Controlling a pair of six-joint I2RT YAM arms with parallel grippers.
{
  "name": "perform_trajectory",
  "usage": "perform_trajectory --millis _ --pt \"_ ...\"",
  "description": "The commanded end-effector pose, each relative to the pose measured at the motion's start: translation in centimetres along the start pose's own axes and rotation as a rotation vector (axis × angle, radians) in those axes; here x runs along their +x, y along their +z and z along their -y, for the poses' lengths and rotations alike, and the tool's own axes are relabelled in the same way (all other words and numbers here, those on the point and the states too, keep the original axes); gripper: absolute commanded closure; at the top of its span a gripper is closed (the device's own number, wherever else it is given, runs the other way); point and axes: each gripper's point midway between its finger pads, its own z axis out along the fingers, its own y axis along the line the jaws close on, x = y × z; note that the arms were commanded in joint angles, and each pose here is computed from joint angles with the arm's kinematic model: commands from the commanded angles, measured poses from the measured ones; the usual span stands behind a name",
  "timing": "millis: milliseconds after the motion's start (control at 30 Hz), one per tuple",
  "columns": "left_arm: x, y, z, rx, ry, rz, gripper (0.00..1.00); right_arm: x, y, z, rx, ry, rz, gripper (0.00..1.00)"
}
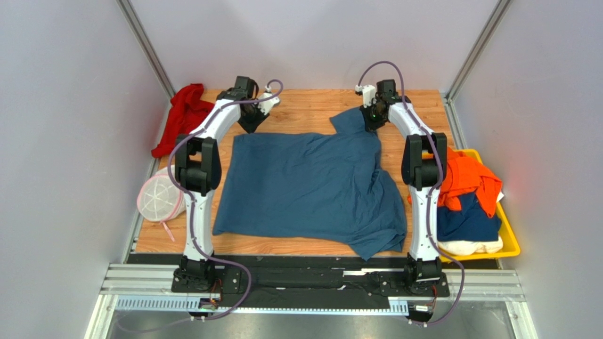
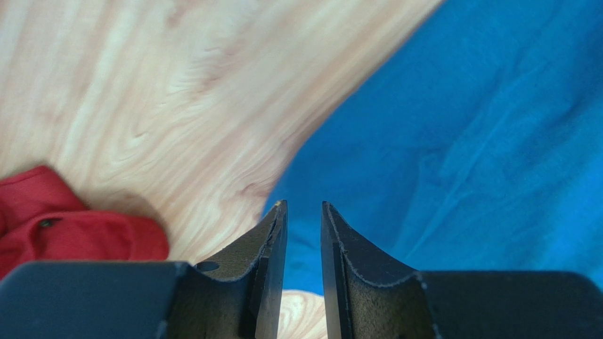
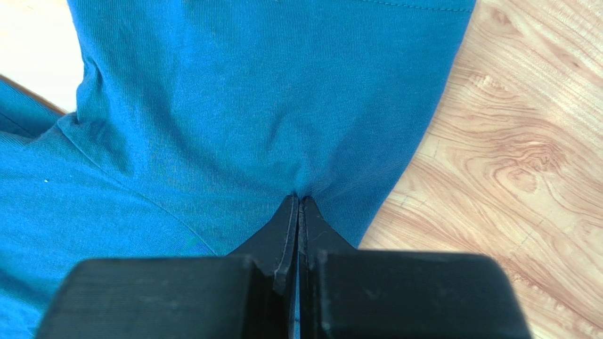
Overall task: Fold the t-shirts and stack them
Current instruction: Flatten out the tshirt
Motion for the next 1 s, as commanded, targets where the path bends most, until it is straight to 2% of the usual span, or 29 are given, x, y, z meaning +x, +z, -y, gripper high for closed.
perform_trajectory --millis 0,467,967 --pt "0.4 0.7 -0.1 -0.017 0.071 -0.057 0.68 -2.3 -2.4 0.9 0.051 -0.051 0.048 1.0" --pt "4.8 3.9 -1.3 -0.071 0.185 -0.246 0.72 -2.9 -3.7 1.7 0.108 -0.088 0.057 1.0" --pt "5.6 5.4 -3.2 -0.145 0.245 -0.311 0.75 -5.9 -3.0 5.3 0.255 -0.149 0.093 1.0"
